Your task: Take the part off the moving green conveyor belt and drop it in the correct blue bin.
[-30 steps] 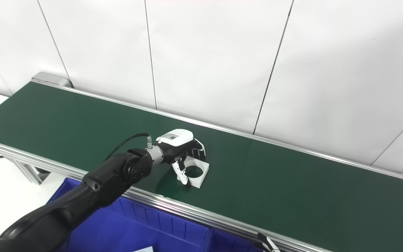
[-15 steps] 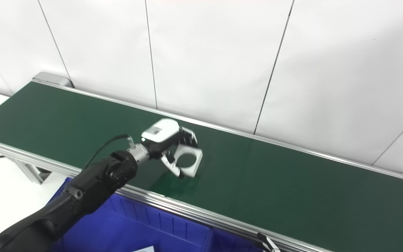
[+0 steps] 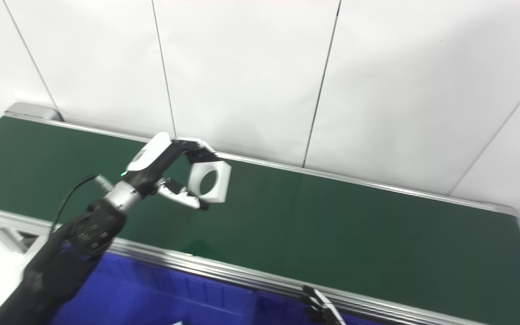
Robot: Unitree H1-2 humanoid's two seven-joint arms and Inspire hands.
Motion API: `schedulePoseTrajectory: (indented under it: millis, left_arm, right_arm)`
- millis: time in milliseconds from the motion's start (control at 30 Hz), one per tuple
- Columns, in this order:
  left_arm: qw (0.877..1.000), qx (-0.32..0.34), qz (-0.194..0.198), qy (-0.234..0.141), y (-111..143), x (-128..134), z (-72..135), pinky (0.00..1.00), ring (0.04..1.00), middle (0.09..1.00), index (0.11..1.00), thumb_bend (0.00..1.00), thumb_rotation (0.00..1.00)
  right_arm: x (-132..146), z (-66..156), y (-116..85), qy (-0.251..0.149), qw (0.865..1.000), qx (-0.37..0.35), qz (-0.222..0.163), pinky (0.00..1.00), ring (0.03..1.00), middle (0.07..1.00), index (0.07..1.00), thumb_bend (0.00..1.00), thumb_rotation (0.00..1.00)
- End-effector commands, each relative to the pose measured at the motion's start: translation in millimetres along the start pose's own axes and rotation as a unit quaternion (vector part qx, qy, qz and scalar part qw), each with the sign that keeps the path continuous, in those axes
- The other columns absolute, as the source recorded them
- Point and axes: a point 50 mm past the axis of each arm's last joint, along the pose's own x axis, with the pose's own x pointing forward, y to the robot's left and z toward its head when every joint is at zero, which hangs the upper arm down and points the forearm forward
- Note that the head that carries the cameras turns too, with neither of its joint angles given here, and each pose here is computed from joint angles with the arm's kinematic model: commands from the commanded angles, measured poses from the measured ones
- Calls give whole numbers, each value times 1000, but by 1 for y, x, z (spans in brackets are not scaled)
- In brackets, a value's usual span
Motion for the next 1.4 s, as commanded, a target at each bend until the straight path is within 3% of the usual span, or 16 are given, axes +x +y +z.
schedulePoseTrajectory:
  millis: [0, 233, 400, 833, 1033, 1267, 1367]
  left_arm:
    - [999, -4, 20, -34, 15, -1, 11, 463, 468, 501, 476, 501, 0]
    - [999, -36, 24, -31, 12, -33, 14, 501, 486, 506, 460, 500, 0]
    - [997, -71, 27, -25, 7, -55, 14, 471, 476, 511, 464, 500, 0]
    - [996, -92, 5, -11, -20, -102, 4, 488, 480, 498, 467, 501, 0]
    - [993, -91, -64, 37, -46, -126, 6, 415, 455, 512, 478, 500, 0]
    - [980, -79, -159, 87, -70, -140, 12, 414, 445, 516, 484, 499, 0]
    - [974, -65, -196, 90, -77, -141, 14, 450, 464, 506, 481, 499, 0]
  right_arm:
    - [7, 12, 2, -28, 1000, 1, -7, 732, 773, 820, 882, 848, 262]
    - [17, 20, 9, -35, 999, 1, -12, 726, 774, 826, 893, 830, 327]
    - [20, 29, 12, -35, 999, -4, -16, 706, 761, 814, 890, 837, 344]
    - [23, 36, 15, -31, 999, -8, -18, 696, 752, 810, 885, 852, 339]
    - [21, 37, 9, -23, 1000, -1, -19, 707, 762, 815, 889, 853, 348]
    - [18, 37, 4, -21, 1000, 3, -16, 721, 772, 820, 895, 846, 344]
    - [16, 37, 1, -22, 1000, 1, -16, 716, 771, 820, 894, 840, 335]
